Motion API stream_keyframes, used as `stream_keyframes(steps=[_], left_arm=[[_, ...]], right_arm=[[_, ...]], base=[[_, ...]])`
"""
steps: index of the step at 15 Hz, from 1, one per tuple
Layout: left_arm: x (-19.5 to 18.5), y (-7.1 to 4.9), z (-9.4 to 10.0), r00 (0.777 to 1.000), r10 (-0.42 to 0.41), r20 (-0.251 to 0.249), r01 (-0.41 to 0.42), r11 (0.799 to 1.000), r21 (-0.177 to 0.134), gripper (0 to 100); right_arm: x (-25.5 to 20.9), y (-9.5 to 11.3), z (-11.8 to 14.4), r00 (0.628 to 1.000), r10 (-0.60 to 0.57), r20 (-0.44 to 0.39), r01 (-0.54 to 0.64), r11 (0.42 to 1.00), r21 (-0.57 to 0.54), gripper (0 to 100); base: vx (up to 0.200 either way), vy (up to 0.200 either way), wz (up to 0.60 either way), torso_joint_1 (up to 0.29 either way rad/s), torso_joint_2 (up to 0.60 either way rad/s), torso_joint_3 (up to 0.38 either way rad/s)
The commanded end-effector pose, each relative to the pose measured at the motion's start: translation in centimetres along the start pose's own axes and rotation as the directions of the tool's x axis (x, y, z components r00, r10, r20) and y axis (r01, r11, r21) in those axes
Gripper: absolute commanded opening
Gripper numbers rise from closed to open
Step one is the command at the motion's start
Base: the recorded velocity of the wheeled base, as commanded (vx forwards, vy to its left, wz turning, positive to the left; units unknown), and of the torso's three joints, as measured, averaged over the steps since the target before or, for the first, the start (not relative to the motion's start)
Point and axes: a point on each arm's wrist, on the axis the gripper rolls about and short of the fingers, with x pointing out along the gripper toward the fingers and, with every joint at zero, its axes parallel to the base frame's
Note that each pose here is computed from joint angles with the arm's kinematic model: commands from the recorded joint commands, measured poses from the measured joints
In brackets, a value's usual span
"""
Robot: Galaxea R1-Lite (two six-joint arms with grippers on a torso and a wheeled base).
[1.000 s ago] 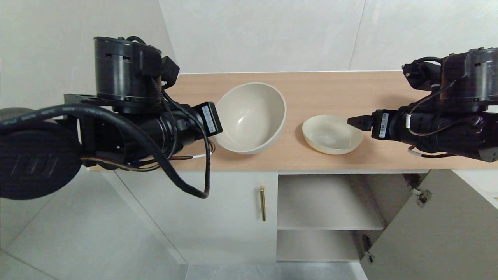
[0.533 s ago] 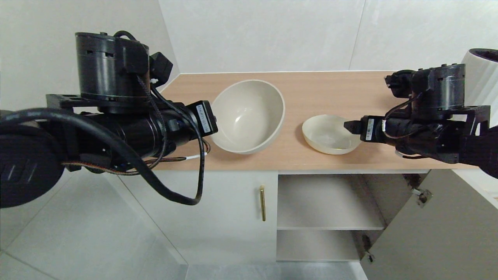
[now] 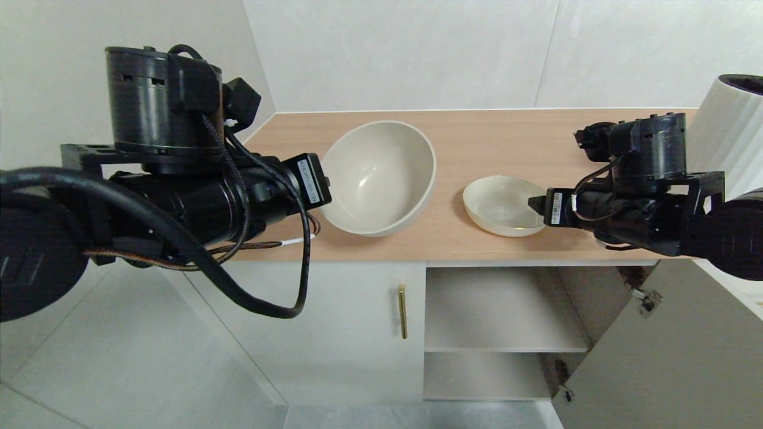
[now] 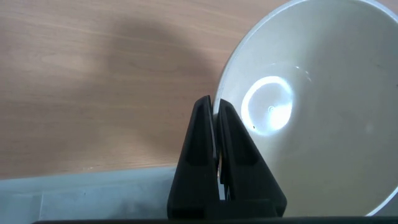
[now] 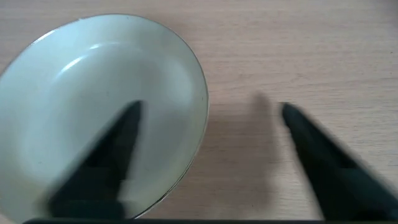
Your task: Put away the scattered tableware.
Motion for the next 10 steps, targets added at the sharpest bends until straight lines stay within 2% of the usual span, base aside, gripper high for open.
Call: stream_keyframes(steps=[1, 5, 7, 10], left_arm=[[-0.1, 0.0, 0.0, 1.0, -0.001, 0.003, 0.001, 1.0, -0.002, 0], [0.1, 0.0, 0.0, 1.0, 0.002, 0.001, -0.002, 1.0, -0.001, 0], [0.2, -0.1, 0.1, 1.0, -0.001, 0.017, 0.001, 1.0, -0.007, 0], [-1.0, 0.5, -0.5, 1.0, -0.009, 0.029, 0.009, 1.0, -0.007, 0]], right_arm=[[0.2, 0.1, -0.2, 1.0, 0.001, -0.007, -0.001, 1.0, -0.003, 0], [-0.2, 0.0, 0.3, 1.0, 0.011, 0.021, -0.011, 1.0, 0.014, 0], [-2.4, -0.6, 1.8, 0.997, 0.029, 0.069, -0.031, 0.999, 0.036, 0], [-5.4, -1.5, 2.4, 0.996, 0.064, 0.066, -0.066, 0.997, 0.035, 0]], base=[[0.0, 0.0, 0.0, 0.0, 0.0, 0.0], [0.0, 0.0, 0.0, 0.0, 0.0, 0.0], [0.0, 0.0, 0.0, 0.0, 0.0, 0.0], [0.0, 0.0, 0.0, 0.0, 0.0, 0.0]])
